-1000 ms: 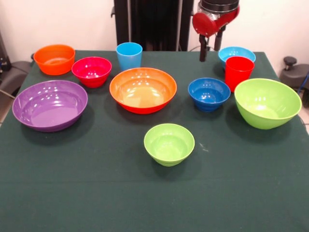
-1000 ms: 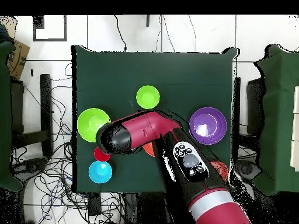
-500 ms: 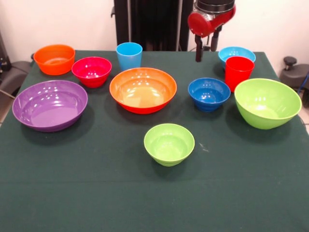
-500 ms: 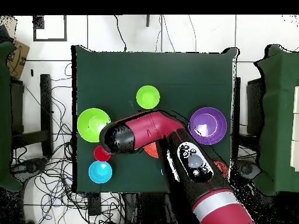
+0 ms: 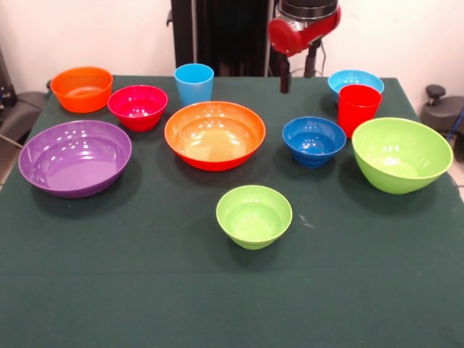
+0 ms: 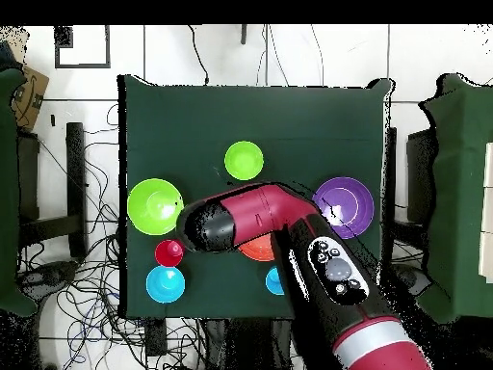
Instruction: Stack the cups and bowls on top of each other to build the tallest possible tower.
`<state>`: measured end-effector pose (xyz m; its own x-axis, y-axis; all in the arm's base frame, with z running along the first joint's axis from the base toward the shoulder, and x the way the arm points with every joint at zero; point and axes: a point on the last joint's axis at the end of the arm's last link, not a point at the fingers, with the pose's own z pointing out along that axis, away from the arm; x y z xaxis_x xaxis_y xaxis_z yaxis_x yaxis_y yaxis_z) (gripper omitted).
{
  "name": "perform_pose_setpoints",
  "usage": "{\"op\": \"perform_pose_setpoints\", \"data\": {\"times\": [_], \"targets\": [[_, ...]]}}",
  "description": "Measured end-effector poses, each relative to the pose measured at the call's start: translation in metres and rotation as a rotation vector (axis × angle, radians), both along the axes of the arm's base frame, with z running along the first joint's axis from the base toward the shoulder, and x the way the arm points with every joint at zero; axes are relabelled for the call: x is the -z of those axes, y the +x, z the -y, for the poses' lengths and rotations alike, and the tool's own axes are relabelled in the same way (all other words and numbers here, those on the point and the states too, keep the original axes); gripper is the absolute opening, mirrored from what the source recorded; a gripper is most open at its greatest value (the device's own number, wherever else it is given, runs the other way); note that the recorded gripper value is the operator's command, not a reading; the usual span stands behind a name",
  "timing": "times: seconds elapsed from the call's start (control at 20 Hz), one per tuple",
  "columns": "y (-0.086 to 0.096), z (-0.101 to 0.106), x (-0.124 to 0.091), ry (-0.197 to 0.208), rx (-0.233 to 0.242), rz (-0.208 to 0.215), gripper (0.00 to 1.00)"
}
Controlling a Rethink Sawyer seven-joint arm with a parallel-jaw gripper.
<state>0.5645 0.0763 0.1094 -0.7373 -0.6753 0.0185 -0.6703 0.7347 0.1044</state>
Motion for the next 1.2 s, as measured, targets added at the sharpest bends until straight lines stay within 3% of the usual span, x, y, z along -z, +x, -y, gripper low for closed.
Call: {"op": "perform_pose_setpoints", "data": {"times": [1.2], "targets": [[-0.024,0.043,0.000,0.016,0.055,-0.062,1.00]]}}
